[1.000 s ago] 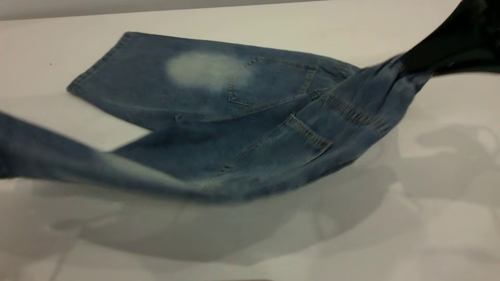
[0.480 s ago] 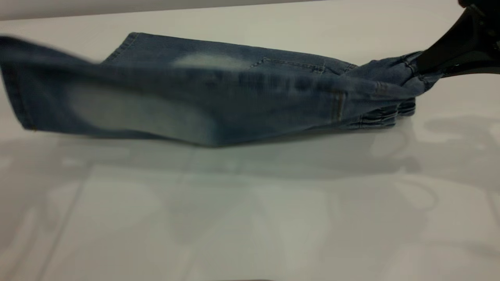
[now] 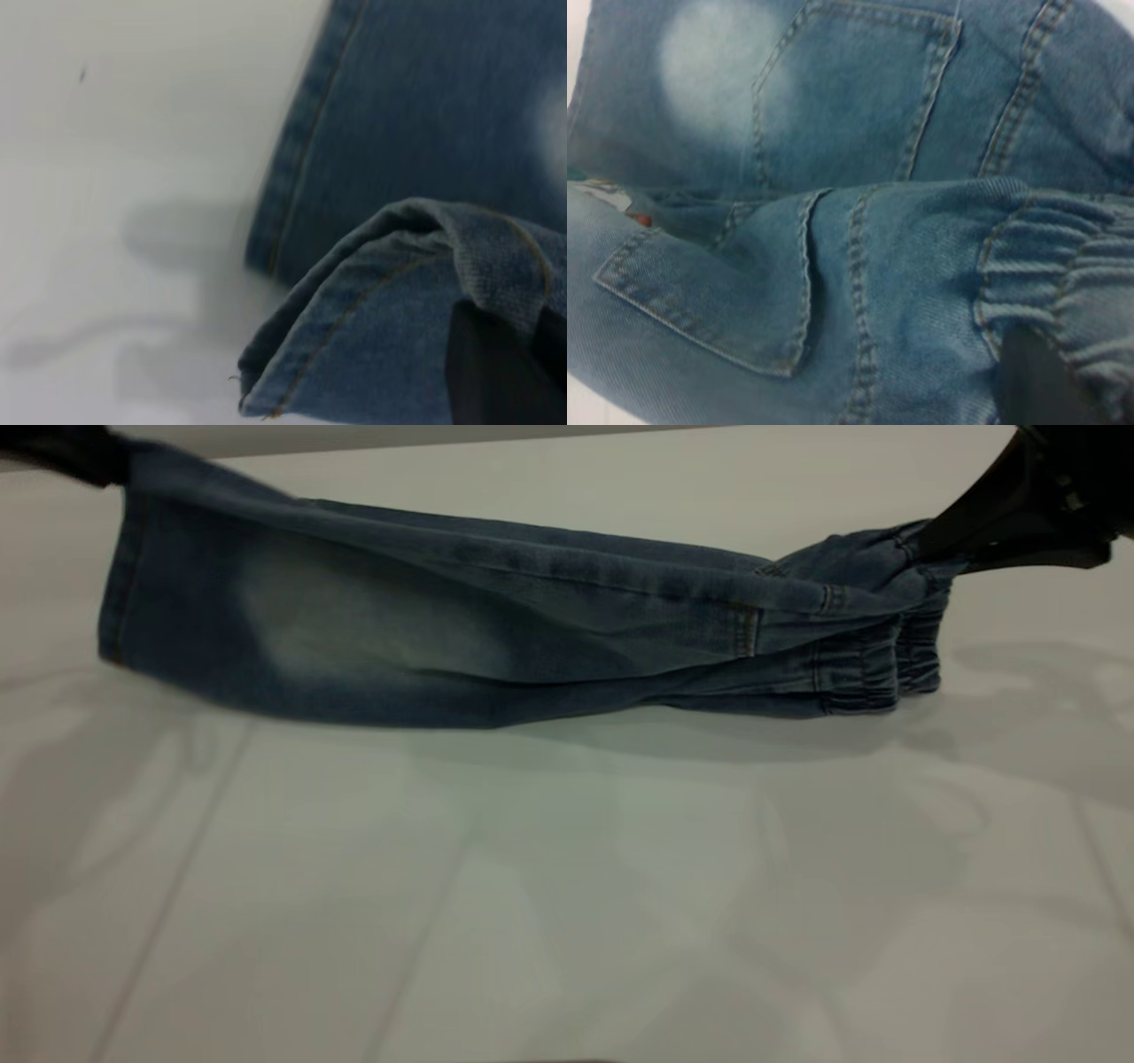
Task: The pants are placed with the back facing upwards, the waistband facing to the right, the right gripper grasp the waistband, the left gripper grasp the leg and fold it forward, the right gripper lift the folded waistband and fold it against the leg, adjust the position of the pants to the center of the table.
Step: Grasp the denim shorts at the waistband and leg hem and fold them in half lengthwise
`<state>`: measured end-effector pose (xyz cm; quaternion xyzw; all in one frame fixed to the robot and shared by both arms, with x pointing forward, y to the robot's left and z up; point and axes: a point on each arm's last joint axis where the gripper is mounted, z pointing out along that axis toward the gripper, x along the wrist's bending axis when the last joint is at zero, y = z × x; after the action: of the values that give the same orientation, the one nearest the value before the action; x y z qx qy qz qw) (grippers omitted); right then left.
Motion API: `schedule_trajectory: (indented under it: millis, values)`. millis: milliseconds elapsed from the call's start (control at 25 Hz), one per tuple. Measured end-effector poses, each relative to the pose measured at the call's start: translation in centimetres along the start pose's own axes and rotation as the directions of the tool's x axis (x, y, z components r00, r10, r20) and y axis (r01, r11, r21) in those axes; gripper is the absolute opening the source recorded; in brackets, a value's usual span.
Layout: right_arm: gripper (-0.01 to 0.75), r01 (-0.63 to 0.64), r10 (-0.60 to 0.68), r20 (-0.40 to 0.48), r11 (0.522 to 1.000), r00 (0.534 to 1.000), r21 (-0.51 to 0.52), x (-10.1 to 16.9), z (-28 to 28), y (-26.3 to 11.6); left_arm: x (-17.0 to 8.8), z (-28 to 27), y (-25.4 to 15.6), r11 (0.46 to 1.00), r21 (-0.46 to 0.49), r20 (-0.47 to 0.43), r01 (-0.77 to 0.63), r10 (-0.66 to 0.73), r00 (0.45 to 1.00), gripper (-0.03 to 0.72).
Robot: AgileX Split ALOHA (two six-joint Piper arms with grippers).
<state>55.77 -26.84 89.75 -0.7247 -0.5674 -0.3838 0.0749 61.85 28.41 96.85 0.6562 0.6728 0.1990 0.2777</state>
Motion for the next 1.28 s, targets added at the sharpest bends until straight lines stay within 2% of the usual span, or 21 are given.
schedule_trajectory:
  millis: [400, 640, 760, 880, 1000, 1120, 1200, 1280]
  values:
    - [0.038, -0.051, 0.051, 0.020, 0.999, 0.998, 0.006, -2.1, 3.7, 2.1, -0.6, 4.1, 1.3, 0.998, -0.045, -0.004, -0.042, 0.042, 0.999, 0.036]
    - [0.042, -0.069, 0.073, 0.062, 0.996, 0.995, -0.059, -2.6, 3.8, 3.0, -0.8, 6.5, 1.4, 0.992, -0.109, -0.025, -0.059, 0.057, 0.998, 0.036]
    - [0.082, -0.061, 0.068, 0.084, 0.995, 0.994, -0.079, -2.8, 3.8, 3.2, -1.7, 8.1, 0.7, 0.987, -0.129, -0.028, -0.098, 0.095, 0.995, 0.037]
    - [0.188, -0.022, 0.030, 0.094, 0.995, 0.995, -0.094, -2.9, 3.8, 3.3, -2.4, 9.4, 0.1, 0.970, -0.158, -0.045, -0.184, 0.180, 0.983, 0.048]
    - [0.368, 0.007, 0.005, 0.098, 0.993, 0.995, -0.116, -2.9, 3.8, 3.5, -2.8, 9.7, 0.4, 0.935, -0.210, -0.080, -0.286, 0.275, 0.958, 0.088]
    - [0.538, 0.026, -0.013, 0.101, 0.991, 0.995, -0.129, -3.0, 3.7, 3.7, -2.7, 9.4, 1.4, 0.878, -0.298, -0.152, -0.374, 0.343, 0.927, 0.181]
    - [0.615, 0.031, -0.017, 0.106, 0.990, 0.994, -0.135, -3.2, 3.5, 3.8, -2.7, 9.1, 1.9, 0.848, -0.334, -0.189, -0.411, 0.367, 0.911, 0.256]
    - [0.654, 0.032, -0.015, 0.111, 0.988, 0.994, -0.151, -3.5, 3.0, 4.2, -2.7, 8.7, 2.2, 0.841, -0.338, -0.194, -0.423, 0.377, 0.905, 0.340]
